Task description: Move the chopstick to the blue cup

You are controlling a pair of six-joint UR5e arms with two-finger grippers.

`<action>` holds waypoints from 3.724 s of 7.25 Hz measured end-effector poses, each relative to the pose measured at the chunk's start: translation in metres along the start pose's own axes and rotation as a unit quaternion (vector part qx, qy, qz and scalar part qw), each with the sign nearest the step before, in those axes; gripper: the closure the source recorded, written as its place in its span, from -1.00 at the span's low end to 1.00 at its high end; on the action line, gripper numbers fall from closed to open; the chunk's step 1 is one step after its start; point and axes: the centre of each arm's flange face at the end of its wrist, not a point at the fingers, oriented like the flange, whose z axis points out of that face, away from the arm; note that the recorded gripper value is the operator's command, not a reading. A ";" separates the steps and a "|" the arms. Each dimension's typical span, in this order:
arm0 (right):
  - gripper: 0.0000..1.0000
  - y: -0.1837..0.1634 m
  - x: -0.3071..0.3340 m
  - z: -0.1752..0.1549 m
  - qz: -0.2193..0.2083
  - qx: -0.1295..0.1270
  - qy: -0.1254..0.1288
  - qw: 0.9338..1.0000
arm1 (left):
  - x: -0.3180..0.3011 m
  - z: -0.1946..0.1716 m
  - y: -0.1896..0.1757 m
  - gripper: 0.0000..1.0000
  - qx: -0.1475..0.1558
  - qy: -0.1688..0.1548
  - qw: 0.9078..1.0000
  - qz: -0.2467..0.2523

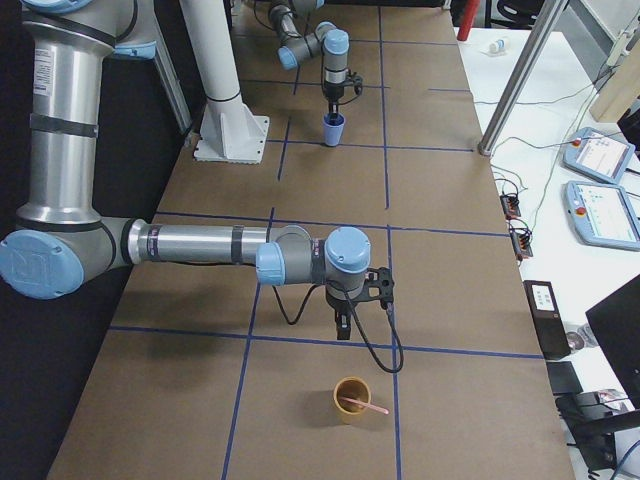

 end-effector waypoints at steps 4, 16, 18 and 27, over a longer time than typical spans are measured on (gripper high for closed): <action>-1.00 -0.004 -0.005 -0.005 -0.006 0.006 0.000 1.000 | -0.007 -0.030 -0.007 -1.00 0.004 0.001 1.000 0.004; -1.00 0.026 0.061 -0.035 0.040 0.041 0.029 0.998 | -0.684 -0.211 -0.216 -1.00 -0.033 -0.074 0.977 0.200; -1.00 0.023 0.089 -0.036 0.104 0.087 0.041 0.990 | -0.714 -0.204 -0.207 -1.00 -0.018 -0.074 0.975 0.211; 0.87 -0.012 0.171 0.019 0.172 0.193 0.082 0.962 | -0.715 -0.206 -0.193 -1.00 -0.006 -0.066 0.973 0.222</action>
